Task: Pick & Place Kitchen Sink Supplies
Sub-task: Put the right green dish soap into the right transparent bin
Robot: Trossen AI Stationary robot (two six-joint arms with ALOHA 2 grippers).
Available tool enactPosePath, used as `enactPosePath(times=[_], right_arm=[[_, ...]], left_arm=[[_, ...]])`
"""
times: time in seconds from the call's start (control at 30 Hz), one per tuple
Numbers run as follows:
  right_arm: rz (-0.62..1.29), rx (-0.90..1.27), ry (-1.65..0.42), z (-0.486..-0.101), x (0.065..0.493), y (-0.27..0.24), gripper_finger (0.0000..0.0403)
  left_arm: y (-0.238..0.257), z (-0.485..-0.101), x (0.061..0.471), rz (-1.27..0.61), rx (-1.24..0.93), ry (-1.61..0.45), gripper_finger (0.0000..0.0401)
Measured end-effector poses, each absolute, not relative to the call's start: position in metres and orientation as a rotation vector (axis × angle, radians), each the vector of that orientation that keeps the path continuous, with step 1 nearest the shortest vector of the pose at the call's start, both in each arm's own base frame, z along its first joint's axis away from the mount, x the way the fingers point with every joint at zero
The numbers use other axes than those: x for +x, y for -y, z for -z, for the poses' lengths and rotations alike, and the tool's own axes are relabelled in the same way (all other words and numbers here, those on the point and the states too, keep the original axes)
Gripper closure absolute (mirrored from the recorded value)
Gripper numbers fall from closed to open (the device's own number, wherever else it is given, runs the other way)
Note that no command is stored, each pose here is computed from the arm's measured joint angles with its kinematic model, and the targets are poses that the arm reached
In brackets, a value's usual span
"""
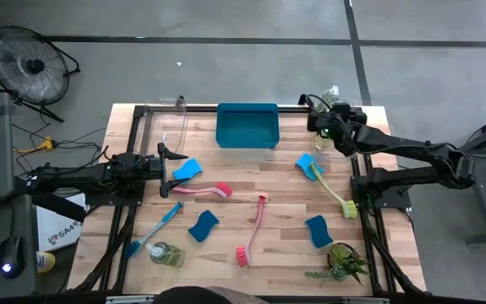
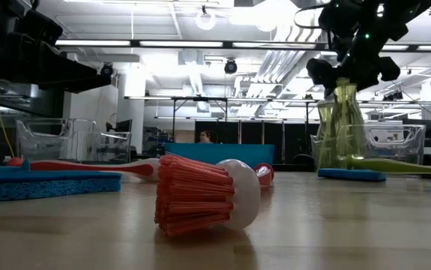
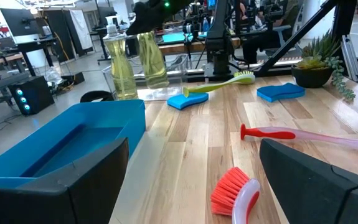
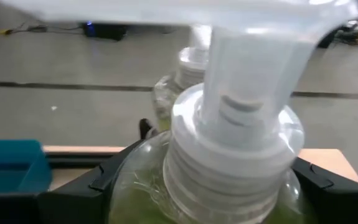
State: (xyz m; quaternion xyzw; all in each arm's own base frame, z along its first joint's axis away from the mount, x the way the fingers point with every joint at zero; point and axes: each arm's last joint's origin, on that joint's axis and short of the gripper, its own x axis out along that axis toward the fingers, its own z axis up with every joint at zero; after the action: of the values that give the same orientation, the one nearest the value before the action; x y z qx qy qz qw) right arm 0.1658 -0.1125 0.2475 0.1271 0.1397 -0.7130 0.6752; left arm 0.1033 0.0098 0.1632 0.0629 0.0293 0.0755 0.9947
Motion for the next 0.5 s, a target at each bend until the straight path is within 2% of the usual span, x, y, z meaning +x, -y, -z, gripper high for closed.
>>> enactPosePath(times=[0.5], right_arm=[[1.785,0.419,-0.358,-0.235,0.140,0.121,0.0139]], left_arm=[[-0.010,-0.163,0.103,-0.151,0.126,-0.059,0.0045]])
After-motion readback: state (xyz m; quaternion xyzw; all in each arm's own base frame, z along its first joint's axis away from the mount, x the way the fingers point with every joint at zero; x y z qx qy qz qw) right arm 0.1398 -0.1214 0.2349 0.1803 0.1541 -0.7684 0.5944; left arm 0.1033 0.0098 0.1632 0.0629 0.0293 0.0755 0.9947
